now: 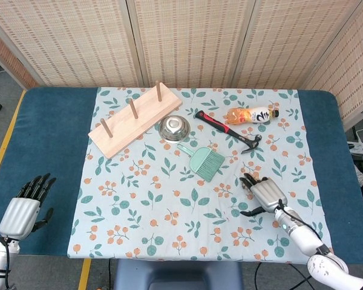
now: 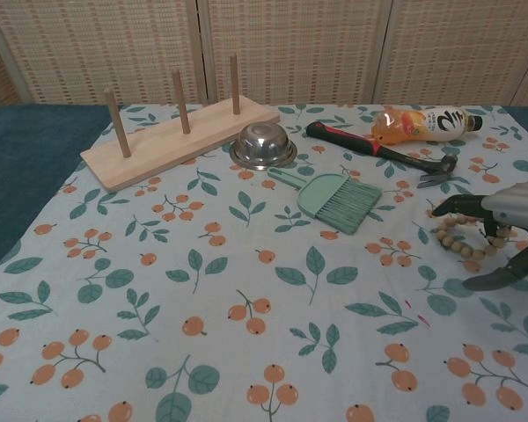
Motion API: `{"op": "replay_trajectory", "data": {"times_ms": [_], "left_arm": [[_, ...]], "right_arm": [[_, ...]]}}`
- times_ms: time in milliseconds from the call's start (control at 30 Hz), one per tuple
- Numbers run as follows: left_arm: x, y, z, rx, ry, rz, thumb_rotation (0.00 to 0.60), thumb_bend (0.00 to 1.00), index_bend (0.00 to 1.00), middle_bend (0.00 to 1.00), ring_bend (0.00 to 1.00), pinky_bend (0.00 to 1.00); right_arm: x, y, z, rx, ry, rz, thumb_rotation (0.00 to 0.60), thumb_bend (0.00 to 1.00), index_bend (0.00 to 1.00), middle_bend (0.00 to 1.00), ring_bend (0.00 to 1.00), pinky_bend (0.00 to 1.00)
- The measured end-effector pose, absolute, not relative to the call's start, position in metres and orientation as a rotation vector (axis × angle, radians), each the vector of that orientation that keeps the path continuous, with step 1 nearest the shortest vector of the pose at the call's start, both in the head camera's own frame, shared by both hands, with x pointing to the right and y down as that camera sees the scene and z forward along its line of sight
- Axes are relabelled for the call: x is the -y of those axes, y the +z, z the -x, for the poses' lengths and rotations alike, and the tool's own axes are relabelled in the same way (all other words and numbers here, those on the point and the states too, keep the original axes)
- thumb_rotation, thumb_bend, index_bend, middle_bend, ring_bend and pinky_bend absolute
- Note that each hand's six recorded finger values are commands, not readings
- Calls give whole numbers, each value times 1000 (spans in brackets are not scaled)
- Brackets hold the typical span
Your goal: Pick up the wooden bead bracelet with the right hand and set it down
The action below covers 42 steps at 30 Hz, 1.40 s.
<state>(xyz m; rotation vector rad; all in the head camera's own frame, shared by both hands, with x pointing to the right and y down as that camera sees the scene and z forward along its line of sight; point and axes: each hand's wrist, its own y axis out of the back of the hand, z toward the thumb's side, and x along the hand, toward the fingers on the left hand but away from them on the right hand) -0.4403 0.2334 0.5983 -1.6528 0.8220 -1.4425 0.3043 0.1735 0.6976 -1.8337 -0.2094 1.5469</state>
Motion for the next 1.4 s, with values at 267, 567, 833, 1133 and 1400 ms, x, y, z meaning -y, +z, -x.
{"op": "replay_trajectory", "data": {"times_ms": [267, 567, 833, 1133, 1400], "left_arm": [[-233, 597, 441, -825, -1440, 1650, 600, 457, 0, 0, 0, 168], [-233, 596, 441, -830, -1437, 1645, 600, 458, 0, 0, 0, 167], [-232, 593, 442, -841, -1422, 1633, 600, 459, 0, 0, 0, 162], [-233, 597, 440, -823, -1427, 1633, 600, 459, 0, 0, 0, 161], [-232, 595, 440, -834, -1426, 1625, 600, 459, 0, 0, 0, 161]], "right_arm": [[-170, 695, -298, 268, 1483, 1792, 254, 64, 0, 0, 0, 589], [-168, 681, -303, 314, 1432, 1729, 256, 64, 0, 0, 0, 5], [-187, 630, -319, 487, 1319, 1565, 258, 64, 0, 0, 0, 0], [-250, 585, -367, 638, 1291, 1449, 269, 65, 0, 0, 0, 0], [-260, 589, -379, 659, 1340, 1456, 271, 65, 0, 0, 0, 0]]}}
